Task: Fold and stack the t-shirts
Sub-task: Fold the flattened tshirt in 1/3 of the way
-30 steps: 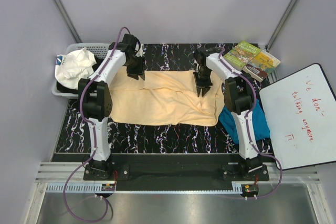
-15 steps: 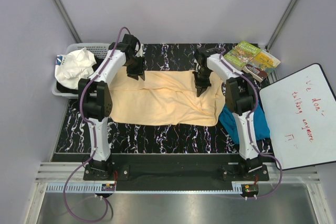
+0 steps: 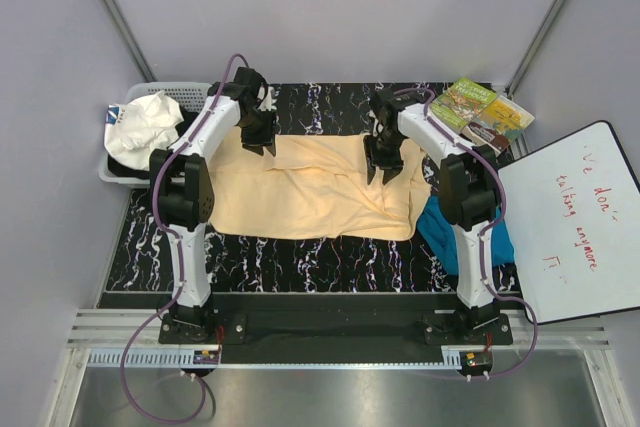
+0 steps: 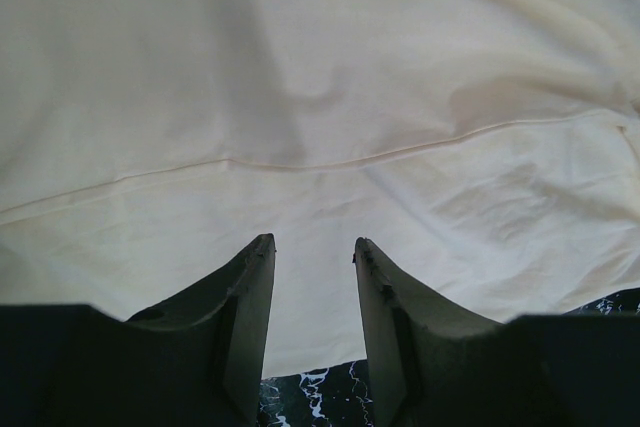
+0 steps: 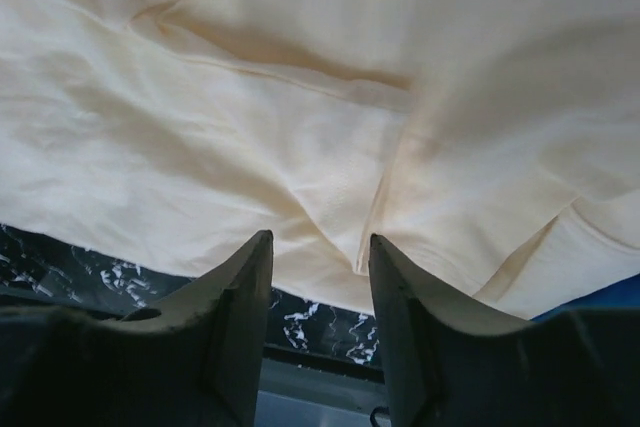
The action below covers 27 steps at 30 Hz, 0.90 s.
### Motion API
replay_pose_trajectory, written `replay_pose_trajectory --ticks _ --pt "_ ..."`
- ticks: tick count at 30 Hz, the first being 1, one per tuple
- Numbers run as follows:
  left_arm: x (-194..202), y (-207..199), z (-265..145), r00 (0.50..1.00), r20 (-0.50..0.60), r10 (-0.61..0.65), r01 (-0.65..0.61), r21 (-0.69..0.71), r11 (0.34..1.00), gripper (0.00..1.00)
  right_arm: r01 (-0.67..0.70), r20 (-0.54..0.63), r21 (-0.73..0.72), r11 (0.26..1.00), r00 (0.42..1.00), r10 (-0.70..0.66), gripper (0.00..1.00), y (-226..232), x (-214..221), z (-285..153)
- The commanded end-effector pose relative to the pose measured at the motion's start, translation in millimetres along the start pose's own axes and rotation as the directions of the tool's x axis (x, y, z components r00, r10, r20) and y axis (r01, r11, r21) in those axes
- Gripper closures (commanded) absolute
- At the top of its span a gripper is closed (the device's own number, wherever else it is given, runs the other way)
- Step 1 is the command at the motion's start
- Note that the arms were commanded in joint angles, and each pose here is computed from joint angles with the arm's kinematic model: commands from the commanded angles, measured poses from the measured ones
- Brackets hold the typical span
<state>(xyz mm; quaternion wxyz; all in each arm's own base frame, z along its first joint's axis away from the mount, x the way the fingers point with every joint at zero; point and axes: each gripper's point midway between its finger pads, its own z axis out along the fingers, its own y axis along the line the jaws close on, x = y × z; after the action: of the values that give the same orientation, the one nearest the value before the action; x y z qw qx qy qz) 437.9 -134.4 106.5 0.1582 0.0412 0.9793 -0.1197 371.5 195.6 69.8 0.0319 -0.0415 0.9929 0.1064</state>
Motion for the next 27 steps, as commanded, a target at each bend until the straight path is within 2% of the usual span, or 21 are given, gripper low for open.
replay_pose_trajectory --ticks 1,6,14,21,27 --pt "-0.9 2.4 -2.0 1.000 0.007 0.008 -0.008 -0.001 1.000 0.58 -0.062 0.089 0.067 0.996 0.994 0.056 0.45 -17.9 -18.9 -2.0" --pt "0.0 3.4 -3.1 1.000 0.009 0.010 -0.010 -0.007 1.000 0.58 -0.139 0.149 -0.033 0.990 0.979 0.142 0.42 -29.4 -38.3 3.1" --pt "-0.1 5.1 -4.6 1.000 0.013 0.012 -0.012 -0.018 1.000 0.58 -0.149 0.165 -0.129 0.980 0.972 0.169 0.48 -30.2 -56.9 21.2" --pt "3.3 8.6 -5.4 1.000 0.006 0.013 -0.013 -0.036 0.999 0.58 -0.144 0.144 -0.205 0.968 0.974 0.175 0.51 -17.5 -52.6 21.8" --pt "2.7 8.6 -5.2 1.000 0.006 0.013 -0.013 -0.036 0.999 0.58 -0.161 0.089 -0.206 0.965 0.979 0.182 0.52 -19.6 -37.5 34.9"
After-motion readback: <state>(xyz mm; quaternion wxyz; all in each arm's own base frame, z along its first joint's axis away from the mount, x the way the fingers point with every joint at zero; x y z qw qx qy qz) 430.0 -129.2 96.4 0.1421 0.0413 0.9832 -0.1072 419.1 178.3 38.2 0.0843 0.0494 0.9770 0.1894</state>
